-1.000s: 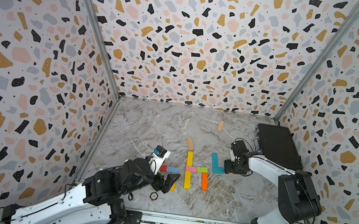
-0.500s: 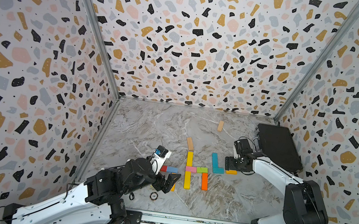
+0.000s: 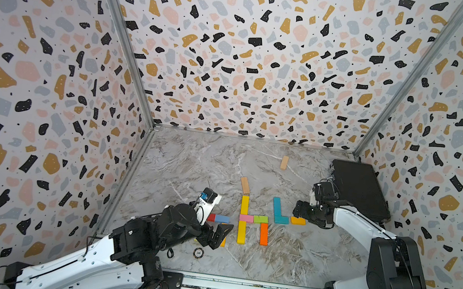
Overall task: Assemble the letter h with building blocks
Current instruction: Assemble the building block at the center of the board.
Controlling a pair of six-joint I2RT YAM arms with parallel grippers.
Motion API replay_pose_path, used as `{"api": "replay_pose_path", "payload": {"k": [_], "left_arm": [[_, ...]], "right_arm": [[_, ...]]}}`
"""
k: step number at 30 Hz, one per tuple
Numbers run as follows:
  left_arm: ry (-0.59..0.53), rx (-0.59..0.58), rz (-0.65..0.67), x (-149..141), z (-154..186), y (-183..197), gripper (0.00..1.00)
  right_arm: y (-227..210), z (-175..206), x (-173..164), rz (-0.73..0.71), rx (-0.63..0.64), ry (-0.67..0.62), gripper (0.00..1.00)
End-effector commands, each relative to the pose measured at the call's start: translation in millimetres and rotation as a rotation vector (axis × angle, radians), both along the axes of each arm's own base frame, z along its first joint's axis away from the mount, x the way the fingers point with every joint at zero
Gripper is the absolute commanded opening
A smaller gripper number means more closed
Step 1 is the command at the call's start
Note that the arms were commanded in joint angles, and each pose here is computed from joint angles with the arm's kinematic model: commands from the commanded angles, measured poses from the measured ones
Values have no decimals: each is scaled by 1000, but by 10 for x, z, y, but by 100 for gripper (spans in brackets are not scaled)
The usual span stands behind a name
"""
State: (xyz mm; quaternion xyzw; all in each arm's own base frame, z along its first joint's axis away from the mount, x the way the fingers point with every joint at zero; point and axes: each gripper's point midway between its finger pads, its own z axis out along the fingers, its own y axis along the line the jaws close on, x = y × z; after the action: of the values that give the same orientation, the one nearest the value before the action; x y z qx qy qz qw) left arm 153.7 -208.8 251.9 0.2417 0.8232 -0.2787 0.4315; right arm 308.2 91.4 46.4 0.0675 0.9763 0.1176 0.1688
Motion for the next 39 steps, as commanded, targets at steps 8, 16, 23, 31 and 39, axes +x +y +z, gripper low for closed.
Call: {"api": "replay_pose_path", "payload": {"k": [8,16,23,31,39], "left_arm": [[-17,-15,0,32,22,-34,99],[-15,-11,1,37,10,-39,99],[-15,-10,4,43,10,-37,99],[-15,-10,2,41,12,-41,99],[-13,-9,0,42,10,-47,99]], "right_arm": [[118,-70,-72,24,69,28,87],[161,-126,-105,31,94,44,85],[214,-115,-93,48,116,41,84],[229,-126,-87,61,114,43,84],[267,-113,-92,69,126,39,84]]}}
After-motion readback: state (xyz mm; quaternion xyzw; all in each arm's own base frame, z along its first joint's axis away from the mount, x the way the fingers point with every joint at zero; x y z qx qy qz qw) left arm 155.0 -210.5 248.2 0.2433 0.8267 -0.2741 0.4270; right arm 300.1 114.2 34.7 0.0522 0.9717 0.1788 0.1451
